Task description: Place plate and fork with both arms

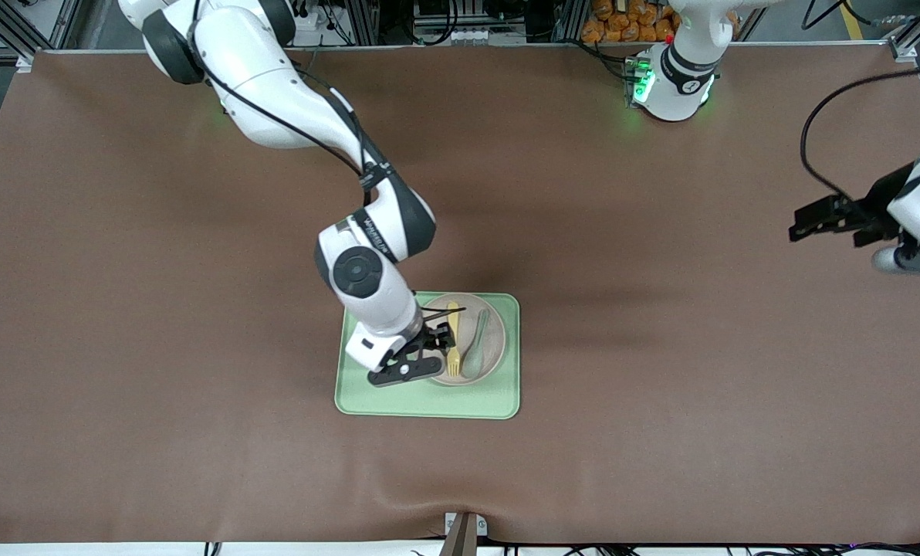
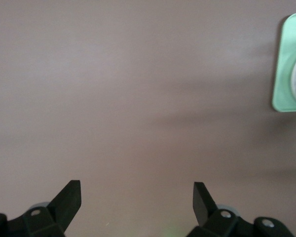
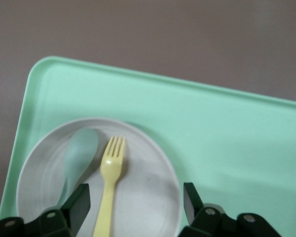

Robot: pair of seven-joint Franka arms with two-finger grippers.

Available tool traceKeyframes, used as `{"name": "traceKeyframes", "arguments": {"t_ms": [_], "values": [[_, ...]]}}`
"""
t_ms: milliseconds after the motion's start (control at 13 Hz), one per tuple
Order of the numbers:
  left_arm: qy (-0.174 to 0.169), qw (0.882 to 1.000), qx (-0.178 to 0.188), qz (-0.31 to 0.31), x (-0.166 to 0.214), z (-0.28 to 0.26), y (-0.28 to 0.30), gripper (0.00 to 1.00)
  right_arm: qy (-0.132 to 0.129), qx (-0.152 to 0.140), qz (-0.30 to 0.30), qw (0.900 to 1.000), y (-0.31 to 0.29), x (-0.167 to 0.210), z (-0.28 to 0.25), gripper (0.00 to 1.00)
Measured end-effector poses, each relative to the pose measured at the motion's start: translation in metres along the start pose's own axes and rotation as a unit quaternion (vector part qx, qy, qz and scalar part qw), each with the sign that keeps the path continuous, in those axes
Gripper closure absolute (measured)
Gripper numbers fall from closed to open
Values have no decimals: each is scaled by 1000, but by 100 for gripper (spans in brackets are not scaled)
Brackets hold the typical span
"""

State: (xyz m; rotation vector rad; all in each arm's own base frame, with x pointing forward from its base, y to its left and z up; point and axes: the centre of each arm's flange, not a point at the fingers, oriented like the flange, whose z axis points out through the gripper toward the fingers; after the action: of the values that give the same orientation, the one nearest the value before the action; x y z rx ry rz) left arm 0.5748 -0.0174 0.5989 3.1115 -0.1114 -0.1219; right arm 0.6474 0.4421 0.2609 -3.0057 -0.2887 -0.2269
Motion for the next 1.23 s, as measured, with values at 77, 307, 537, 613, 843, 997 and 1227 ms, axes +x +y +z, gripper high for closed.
{"name": "traceKeyframes", "arguments": {"t_ms": [77, 307, 537, 613, 843, 997, 1227], "values": [[-1, 1000, 9, 1, -10, -11, -2, 0, -2, -8, -10, 1000, -11, -6, 6, 22], [-3, 1000, 15, 13, -35, -33, -14, 0, -5, -26, -30, 999, -22, -16, 18, 31], [1, 1000, 16, 16, -49, -47, -12, 0, -10, -31, -35, 999, -25, -19, 21, 34], [2, 1000, 16, 18, -50, -49, -8, 0, -14, -32, -37, 999, -28, -22, 23, 35], [1, 1000, 17, 7, -51, -49, 1, 0, -19, -34, -33, 999, -35, -28, 28, 40], [0, 1000, 17, -1, -51, -49, 9, 0, -28, -37, -34, 998, -40, -36, 36, 40], [3, 1000, 18, -20, -51, -50, 20, 0, -37, -42, -30, 998, -43, -44, 45, 41]]}}
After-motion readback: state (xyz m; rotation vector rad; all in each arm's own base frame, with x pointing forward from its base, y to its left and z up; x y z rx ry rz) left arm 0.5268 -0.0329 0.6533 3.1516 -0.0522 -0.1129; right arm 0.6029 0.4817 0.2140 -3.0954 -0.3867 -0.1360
